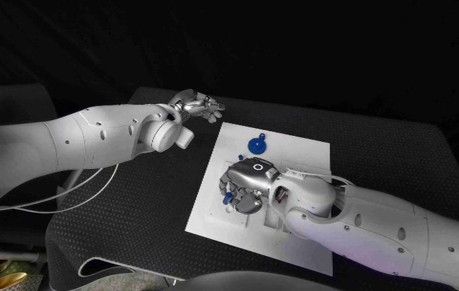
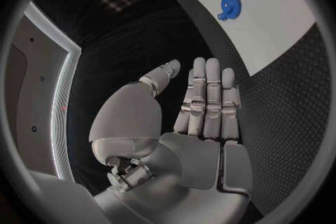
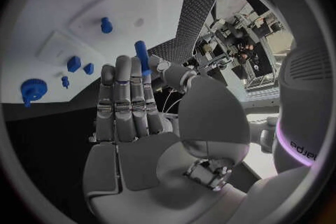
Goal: Assemble the parts on the task board
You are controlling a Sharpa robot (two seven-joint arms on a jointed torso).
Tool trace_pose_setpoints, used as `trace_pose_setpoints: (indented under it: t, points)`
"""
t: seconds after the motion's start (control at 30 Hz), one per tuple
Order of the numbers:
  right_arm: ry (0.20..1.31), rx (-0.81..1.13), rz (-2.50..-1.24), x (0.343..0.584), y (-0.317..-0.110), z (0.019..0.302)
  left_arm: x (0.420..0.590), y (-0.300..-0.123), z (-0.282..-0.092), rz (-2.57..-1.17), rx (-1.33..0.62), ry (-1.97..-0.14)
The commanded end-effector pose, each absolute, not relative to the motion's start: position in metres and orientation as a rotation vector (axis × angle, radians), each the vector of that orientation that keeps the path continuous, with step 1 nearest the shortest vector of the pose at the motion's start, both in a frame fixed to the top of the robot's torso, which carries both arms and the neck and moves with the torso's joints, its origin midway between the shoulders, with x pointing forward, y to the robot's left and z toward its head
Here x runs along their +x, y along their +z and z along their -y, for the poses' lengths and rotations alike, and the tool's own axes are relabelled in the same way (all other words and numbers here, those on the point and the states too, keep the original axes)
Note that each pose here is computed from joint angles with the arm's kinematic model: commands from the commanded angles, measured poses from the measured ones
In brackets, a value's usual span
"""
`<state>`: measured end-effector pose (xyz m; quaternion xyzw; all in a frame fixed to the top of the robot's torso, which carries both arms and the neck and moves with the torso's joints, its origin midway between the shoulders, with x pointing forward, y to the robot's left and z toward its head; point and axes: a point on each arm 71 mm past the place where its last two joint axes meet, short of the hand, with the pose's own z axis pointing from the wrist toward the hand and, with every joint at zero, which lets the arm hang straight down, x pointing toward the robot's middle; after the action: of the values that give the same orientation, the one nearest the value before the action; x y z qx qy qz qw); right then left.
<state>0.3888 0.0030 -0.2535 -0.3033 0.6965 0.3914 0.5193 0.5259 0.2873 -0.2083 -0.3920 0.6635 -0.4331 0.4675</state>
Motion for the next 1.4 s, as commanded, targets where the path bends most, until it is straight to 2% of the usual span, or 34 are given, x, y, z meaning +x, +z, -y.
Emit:
trace_pose_setpoints:
  t: [0.03, 1.4]
  points:
    - [0.914, -0.782, -1.673, 0.387, -0.26, -0.004, 0.527, -0.206, -0.283, -1.633, -0.953, -1.088]
    - [0.909, -0.796, -1.719, 0.383, -0.275, -0.005, 0.529, -0.207, -0.28, -1.637, -0.951, -1.091]
